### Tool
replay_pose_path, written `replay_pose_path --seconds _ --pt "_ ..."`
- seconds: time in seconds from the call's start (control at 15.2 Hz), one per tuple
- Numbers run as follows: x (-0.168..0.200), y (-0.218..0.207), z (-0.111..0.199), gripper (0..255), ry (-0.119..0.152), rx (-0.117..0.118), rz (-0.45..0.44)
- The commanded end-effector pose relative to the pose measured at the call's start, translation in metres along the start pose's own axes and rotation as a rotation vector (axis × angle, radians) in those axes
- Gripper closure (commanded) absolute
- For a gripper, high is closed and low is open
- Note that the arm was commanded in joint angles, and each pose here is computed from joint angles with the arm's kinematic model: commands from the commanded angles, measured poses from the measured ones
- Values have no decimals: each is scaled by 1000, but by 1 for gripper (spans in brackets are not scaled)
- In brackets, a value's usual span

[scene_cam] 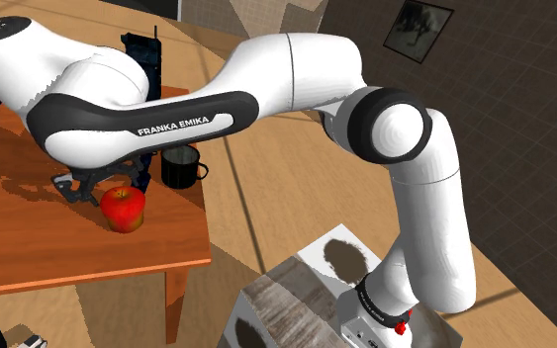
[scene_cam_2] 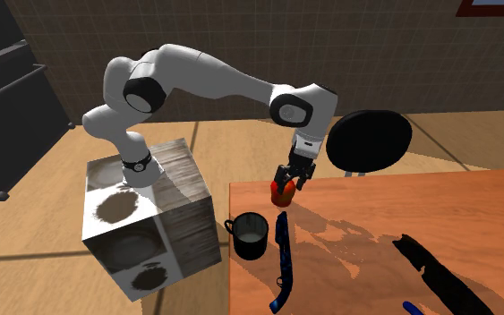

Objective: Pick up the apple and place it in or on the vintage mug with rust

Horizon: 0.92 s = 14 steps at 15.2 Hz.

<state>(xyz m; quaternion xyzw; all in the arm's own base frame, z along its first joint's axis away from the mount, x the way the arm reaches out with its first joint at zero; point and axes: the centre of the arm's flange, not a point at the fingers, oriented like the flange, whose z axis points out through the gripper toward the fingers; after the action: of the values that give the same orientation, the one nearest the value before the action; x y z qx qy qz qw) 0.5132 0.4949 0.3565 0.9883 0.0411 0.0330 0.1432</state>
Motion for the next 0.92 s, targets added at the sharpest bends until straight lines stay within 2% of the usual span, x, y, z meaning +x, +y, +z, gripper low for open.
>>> replay_pose_path --seconds 0.0,0.53,0.86 --pt "0 0 1 255 -1 -1 -1" --pt "0 0 1 255 -1 -1 -1" --pt "1 7 -24 255 -1 -1 -1"
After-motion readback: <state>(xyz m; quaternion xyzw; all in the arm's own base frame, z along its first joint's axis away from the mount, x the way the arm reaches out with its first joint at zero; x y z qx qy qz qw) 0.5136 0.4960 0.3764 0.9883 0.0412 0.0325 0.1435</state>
